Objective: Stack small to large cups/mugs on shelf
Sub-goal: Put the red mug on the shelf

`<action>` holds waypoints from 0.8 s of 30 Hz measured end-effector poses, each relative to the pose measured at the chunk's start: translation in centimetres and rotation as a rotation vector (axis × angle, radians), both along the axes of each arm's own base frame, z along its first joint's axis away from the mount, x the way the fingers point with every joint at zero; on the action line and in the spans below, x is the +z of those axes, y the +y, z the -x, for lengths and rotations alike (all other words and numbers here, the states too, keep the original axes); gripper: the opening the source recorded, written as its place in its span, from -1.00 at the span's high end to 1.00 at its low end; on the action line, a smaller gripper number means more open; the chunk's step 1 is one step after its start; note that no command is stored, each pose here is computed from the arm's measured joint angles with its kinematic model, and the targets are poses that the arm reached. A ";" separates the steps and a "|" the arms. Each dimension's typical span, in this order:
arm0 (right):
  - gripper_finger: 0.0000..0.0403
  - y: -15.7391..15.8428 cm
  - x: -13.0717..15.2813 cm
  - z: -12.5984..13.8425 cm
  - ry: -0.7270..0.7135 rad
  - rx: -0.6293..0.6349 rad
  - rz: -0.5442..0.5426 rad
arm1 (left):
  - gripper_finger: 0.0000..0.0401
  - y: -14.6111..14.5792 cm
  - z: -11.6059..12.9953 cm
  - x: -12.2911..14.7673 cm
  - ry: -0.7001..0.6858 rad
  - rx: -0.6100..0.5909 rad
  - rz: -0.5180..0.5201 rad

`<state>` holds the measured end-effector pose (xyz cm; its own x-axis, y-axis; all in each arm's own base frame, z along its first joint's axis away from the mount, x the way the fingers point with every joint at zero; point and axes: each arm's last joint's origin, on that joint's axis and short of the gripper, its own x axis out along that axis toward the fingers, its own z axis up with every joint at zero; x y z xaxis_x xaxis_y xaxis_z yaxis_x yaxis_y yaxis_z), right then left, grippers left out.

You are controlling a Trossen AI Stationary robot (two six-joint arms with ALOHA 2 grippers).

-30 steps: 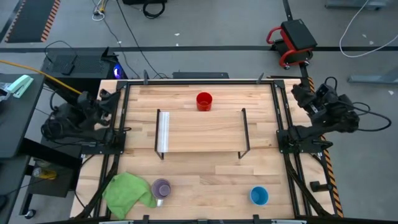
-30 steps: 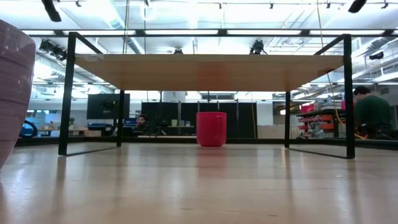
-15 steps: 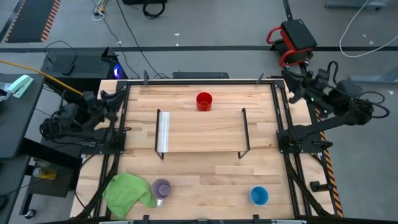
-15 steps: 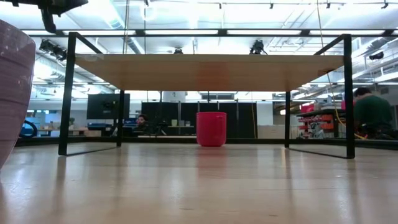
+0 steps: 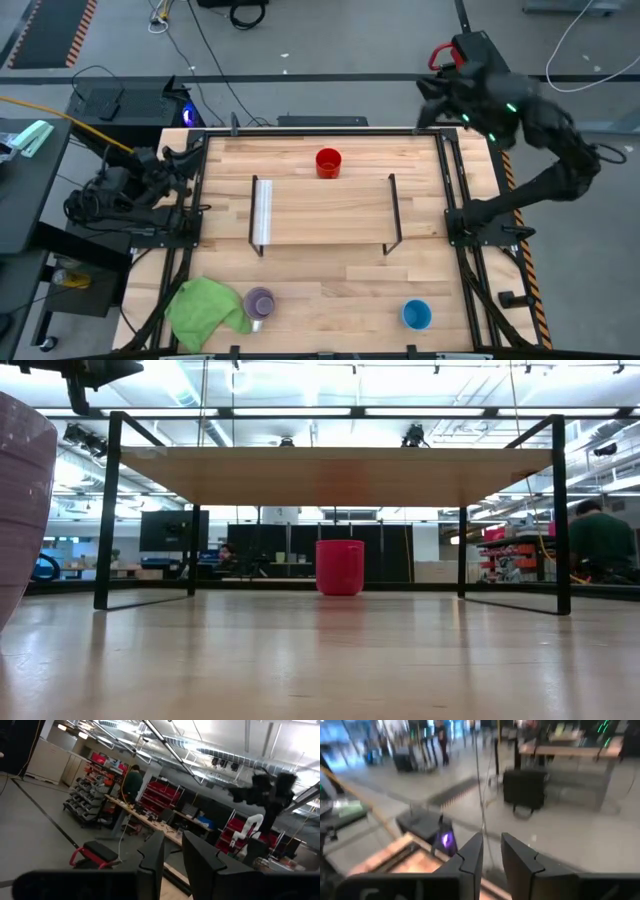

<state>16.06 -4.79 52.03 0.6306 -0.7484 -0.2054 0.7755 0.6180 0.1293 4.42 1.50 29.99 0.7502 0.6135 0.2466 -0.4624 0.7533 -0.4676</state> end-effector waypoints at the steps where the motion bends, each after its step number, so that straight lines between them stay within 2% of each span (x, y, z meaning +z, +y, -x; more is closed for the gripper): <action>1: 0.62 -0.8 0.4 -0.5 0.010 0.017 -0.037 | 0.63 0.0 0.0 0.0 0.001 -0.001 0.002; 5: 0.63 -4.9 1.0 -2.3 0.057 0.063 -0.182 | 0.63 0.0 -0.1 -0.3 0.014 -0.008 0.020; 8: 0.63 -8.0 0.5 -3.6 0.097 0.064 -0.298 | 0.61 0.0 -0.2 -0.5 0.026 -0.014 0.036; 16: 0.63 -16.0 -4.4 -7.5 0.121 0.232 -0.702 | 0.61 0.0 -0.3 -1.1 0.061 -0.024 0.071; 21: 0.64 -18.3 -7.6 -9.8 0.184 0.232 -0.813 | 0.63 0.0 -0.4 -1.3 0.064 -0.027 0.085; 24: 0.64 -18.4 -9.1 -11.6 0.250 0.224 -0.822 | 0.63 0.0 -0.4 -1.5 0.067 -0.033 0.110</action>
